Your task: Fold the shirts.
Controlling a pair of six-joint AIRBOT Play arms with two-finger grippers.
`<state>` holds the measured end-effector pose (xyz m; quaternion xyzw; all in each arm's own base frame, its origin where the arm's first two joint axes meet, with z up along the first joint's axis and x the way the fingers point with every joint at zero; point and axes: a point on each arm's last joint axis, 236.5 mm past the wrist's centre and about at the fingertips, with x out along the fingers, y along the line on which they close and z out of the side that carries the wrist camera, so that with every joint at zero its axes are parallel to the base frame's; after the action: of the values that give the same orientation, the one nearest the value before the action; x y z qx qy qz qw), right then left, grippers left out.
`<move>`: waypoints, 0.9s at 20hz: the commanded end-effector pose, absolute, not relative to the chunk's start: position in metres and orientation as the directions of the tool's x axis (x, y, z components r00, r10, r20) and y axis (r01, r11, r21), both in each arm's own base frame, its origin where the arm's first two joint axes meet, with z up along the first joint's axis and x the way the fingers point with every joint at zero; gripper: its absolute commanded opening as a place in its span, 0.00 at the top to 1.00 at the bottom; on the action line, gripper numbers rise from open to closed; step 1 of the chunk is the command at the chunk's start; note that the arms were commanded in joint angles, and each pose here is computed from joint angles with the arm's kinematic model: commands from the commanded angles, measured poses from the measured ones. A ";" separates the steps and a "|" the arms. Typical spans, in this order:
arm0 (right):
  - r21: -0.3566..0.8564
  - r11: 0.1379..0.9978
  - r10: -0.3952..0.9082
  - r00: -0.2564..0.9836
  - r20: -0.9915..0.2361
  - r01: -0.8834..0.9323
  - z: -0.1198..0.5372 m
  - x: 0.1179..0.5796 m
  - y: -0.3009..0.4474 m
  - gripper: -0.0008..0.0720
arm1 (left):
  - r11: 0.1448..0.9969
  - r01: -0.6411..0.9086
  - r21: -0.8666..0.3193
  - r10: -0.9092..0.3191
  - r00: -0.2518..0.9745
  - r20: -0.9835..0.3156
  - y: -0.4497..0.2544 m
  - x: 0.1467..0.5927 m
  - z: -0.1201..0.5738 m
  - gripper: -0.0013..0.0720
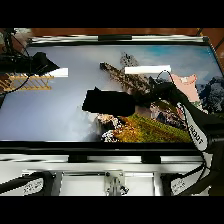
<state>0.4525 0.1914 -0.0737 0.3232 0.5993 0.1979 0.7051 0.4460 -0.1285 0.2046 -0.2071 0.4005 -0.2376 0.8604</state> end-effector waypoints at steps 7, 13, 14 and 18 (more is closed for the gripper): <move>0.733 0.661 0.724 0.396 -0.565 -0.162 0.177 0.510 0.138 0.90 | 0.802 0.243 -0.546 -0.574 0.569 -0.589 -0.128 0.447 0.205 0.93; 0.728 0.686 0.616 0.537 -0.576 -0.005 0.225 0.505 0.044 0.90 | 0.801 0.260 -0.539 -0.580 0.562 -0.590 -0.133 0.445 0.205 0.93; 0.727 0.686 0.604 0.550 -0.577 0.009 0.225 0.505 0.032 0.90 | 0.801 0.270 -0.534 -0.582 0.560 -0.590 -0.135 0.445 0.205 0.93; 0.724 0.688 0.523 0.661 -0.538 0.045 0.234 0.524 -0.012 0.90 | 0.798 0.290 -0.528 -0.590 0.551 -0.590 -0.141 0.443 0.205 0.93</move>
<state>0.5144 0.0222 0.2243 0.3526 0.4199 0.1780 0.8171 0.4440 -0.1372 0.2046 -0.1946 0.3992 -0.2497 0.8605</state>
